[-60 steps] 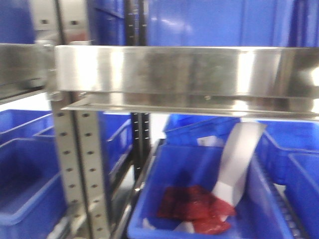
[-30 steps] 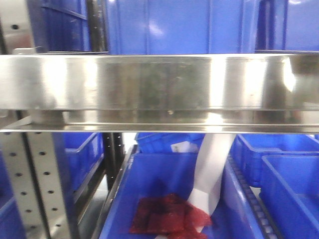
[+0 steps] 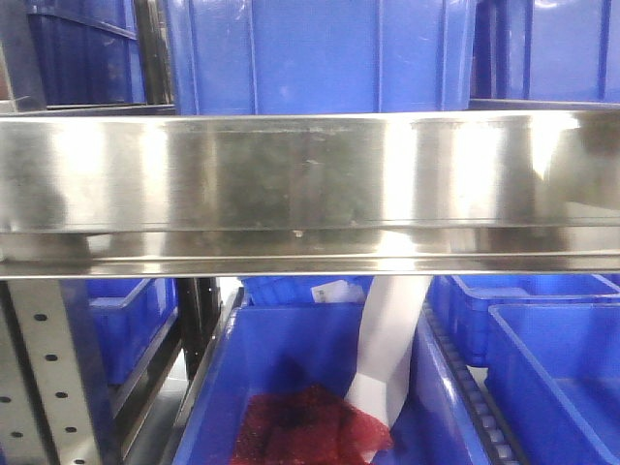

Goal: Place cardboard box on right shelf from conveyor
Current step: 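Drive the base up to the steel shelf rack with blue bins, then lower the held box onto the upper shelf with the right gripper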

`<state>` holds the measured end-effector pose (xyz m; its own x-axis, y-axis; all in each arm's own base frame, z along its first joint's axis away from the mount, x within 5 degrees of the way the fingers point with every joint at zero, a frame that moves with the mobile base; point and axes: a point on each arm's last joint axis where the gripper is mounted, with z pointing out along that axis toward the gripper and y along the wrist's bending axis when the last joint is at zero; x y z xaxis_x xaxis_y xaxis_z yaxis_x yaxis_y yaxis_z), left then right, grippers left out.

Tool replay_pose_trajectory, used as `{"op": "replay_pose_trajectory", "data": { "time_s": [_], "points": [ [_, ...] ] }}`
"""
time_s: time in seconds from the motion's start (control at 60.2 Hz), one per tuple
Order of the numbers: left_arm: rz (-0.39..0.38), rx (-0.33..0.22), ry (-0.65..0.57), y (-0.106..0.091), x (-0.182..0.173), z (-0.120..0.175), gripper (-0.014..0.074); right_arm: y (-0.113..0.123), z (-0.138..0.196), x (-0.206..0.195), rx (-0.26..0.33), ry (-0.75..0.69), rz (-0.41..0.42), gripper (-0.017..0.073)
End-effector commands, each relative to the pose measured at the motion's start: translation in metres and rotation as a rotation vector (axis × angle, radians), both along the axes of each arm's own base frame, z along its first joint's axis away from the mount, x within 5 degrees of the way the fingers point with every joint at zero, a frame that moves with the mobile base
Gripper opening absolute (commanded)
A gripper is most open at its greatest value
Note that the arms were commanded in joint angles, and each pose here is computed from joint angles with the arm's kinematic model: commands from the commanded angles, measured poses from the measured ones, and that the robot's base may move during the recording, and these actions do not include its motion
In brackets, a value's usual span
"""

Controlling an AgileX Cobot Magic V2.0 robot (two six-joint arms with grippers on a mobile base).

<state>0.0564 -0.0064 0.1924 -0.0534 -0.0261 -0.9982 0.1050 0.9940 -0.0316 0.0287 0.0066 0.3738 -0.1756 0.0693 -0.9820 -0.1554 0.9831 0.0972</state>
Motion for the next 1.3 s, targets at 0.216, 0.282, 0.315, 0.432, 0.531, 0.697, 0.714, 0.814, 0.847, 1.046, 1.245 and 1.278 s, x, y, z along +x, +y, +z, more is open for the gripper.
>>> {"op": "replay_pose_trajectory", "data": {
  "time_s": [0.216, 0.282, 0.315, 0.432, 0.531, 0.697, 0.714, 0.814, 0.847, 1.046, 1.245, 1.278],
  "points": [
    [0.002, -0.015, -0.088, 0.0, -0.001, 0.005, -0.0116, 0.0, 0.016, 0.001, 0.007, -0.114, -0.006, 0.0203],
    [0.002, -0.015, -0.088, 0.0, -0.001, 0.005, -0.0116, 0.0, 0.017, 0.001, 0.008, -0.12, -0.006, 0.0203],
    [0.002, -0.015, -0.088, 0.0, -0.001, 0.005, -0.0116, 0.0, 0.018, 0.001, 0.009, -0.128, -0.006, 0.0203],
    [0.002, -0.015, -0.088, 0.0, -0.001, 0.005, -0.0116, 0.0, 0.018, 0.001, 0.011, -0.137, -0.006, 0.0203],
    [0.002, -0.015, -0.088, 0.0, -0.001, 0.005, -0.0116, 0.0, 0.019, 0.002, 0.011, -0.143, -0.007, 0.0203],
    [0.002, -0.015, -0.088, 0.0, -0.001, 0.005, -0.0116, 0.001, 0.024, 0.011, -0.001, -0.172, -0.008, 0.0203],
    [0.002, -0.015, -0.088, 0.0, -0.001, 0.005, -0.0116, 0.001, 0.025, 0.014, -0.007, -0.175, -0.008, 0.0203],
    [0.002, -0.015, -0.088, 0.0, -0.001, 0.005, -0.0116, 0.004, 0.037, 0.031, -0.072, -0.177, -0.003, 0.0203],
    [0.002, -0.015, -0.088, 0.0, -0.001, 0.005, -0.0116, 0.005, 0.041, 0.037, -0.097, -0.173, -0.001, 0.0203],
    [0.002, -0.015, -0.088, 0.0, -0.001, 0.005, -0.0116, 0.021, 0.071, 0.095, -0.34, -0.142, 0.091, 0.0203],
    [0.002, -0.015, -0.088, 0.0, -0.001, 0.005, -0.0116, 0.062, 0.086, 0.146, -0.704, -0.197, 0.276, 0.0203],
    [0.002, -0.015, -0.088, 0.0, -0.001, 0.005, -0.0116, 0.071, 0.088, 0.151, -0.76, -0.215, 0.309, 0.0203]
  ]
}}
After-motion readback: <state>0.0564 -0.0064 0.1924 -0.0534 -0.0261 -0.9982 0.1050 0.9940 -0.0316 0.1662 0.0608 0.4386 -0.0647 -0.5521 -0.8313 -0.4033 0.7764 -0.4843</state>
